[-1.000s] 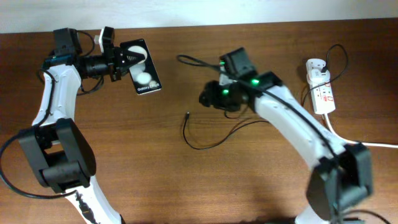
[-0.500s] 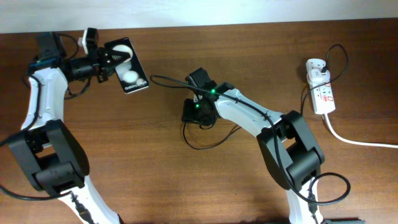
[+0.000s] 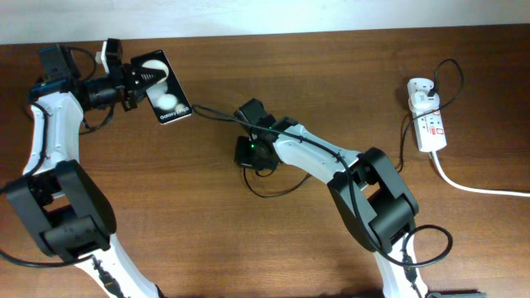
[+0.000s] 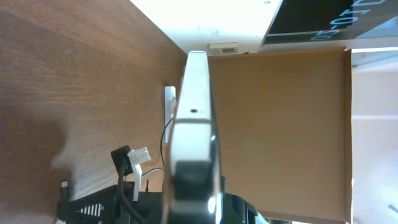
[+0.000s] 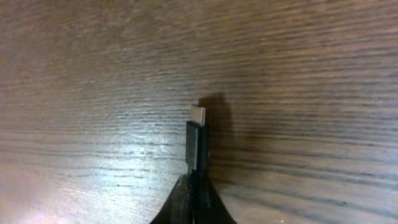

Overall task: Plug charger to phone and switch on socket
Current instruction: 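Grasp the USB-C cable plug with the right gripper and lift it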

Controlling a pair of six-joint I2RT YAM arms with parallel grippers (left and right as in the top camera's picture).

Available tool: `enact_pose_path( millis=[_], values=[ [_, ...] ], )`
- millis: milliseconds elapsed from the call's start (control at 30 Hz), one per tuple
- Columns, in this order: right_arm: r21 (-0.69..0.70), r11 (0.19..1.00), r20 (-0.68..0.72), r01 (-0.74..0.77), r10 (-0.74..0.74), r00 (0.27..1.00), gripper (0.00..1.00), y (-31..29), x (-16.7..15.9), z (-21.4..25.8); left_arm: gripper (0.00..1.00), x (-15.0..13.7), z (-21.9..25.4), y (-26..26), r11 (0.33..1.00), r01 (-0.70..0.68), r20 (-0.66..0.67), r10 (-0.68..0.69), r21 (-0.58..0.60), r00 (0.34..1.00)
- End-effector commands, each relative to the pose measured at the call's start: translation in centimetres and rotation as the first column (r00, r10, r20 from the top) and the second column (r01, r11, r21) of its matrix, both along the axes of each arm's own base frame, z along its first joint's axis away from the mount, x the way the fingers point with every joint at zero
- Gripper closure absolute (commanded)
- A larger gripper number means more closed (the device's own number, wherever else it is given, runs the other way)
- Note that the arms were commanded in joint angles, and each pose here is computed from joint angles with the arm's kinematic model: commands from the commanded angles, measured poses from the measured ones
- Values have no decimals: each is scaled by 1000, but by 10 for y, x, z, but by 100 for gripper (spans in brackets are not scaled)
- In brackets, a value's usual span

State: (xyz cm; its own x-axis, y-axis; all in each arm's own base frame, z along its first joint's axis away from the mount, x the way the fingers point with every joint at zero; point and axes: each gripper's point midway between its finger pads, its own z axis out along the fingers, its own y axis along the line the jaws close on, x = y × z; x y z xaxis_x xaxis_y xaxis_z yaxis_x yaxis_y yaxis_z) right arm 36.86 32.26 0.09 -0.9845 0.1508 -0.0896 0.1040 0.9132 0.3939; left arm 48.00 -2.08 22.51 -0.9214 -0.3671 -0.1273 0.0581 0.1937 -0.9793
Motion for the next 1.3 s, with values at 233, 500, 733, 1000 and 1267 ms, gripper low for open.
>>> enact_pose_path(
  millis=[233, 500, 733, 1000, 1267],
  values=[
    [251, 857, 151, -450, 425, 893, 96, 5, 0, 32, 100, -5, 10, -30, 997, 77, 34, -77, -17, 996],
    [294, 768, 386, -569, 449, 806, 96, -47, -2, 164, 100, -12, 9, -78, 985, 175, 32, -174, -10, 984],
    [250, 763, 627, -595, 341, 701, 96, -88, -40, 302, 100, -20, 9, -110, 970, 242, 32, -241, -11, 970],
    [246, 812, 645, -529, 271, 715, 96, -133, -81, 335, 100, -37, 23, -145, 931, 361, 141, -352, -46, 925],
    [396, 835, 546, -383, 121, 829, 96, -132, -90, 262, 100, -51, 38, -182, 877, 479, 289, -447, -46, 847]
  ],
)
